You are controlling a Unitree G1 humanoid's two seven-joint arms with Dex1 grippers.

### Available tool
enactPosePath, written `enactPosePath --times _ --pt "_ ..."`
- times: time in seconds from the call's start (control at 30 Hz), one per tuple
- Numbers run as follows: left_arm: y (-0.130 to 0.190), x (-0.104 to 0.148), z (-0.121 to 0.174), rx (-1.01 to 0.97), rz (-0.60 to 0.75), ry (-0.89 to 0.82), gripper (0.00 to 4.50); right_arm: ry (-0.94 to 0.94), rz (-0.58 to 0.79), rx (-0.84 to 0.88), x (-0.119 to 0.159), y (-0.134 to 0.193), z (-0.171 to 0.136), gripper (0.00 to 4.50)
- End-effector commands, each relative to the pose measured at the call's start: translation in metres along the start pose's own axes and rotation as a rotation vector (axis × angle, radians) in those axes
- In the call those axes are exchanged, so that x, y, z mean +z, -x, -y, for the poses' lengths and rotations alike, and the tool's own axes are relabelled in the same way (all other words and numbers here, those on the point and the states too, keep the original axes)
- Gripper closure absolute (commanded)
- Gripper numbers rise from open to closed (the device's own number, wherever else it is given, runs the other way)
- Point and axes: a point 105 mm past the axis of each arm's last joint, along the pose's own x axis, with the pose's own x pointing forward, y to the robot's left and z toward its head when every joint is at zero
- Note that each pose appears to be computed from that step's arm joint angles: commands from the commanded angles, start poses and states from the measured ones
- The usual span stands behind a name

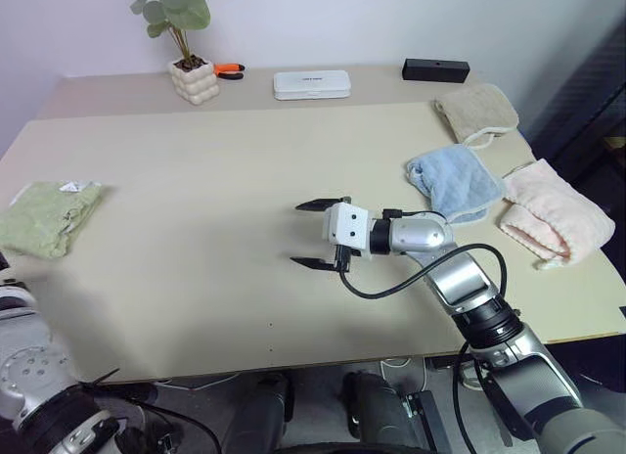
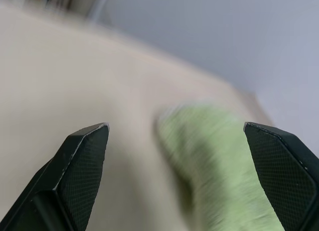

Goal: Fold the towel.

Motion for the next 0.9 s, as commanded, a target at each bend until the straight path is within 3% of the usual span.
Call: enactPosePath --times 0.03,0.17,0.3,0.5,0.9 --pt "0.017 0.005 0.071 -0.359 -0.01 -0.231 0.07 -0.04 0.048 -0.08 0.012 0.013 0.025 0.0" --pt "0.05 -0.02 0.115 -0.672 -0.107 -0.431 0.07 -0.117 0.022 -0.154 0.0 0.034 0.043 0.0" --pt "0.095 -0.064 0.129 -0.978 -0.244 -0.802 0.07 -0.246 -0.014 -0.242 -0.022 0.065 0.058 0.0" --pt "0.107 -0.067 0.138 -1.053 -0.268 -0.787 0.07 -0.304 -0.073 -0.289 -0.047 0.084 0.063 0.0" --pt "0.106 -0.068 0.135 -1.044 -0.268 -0.81 0.07 -0.273 -0.076 -0.261 -0.045 0.076 0.064 0.0"
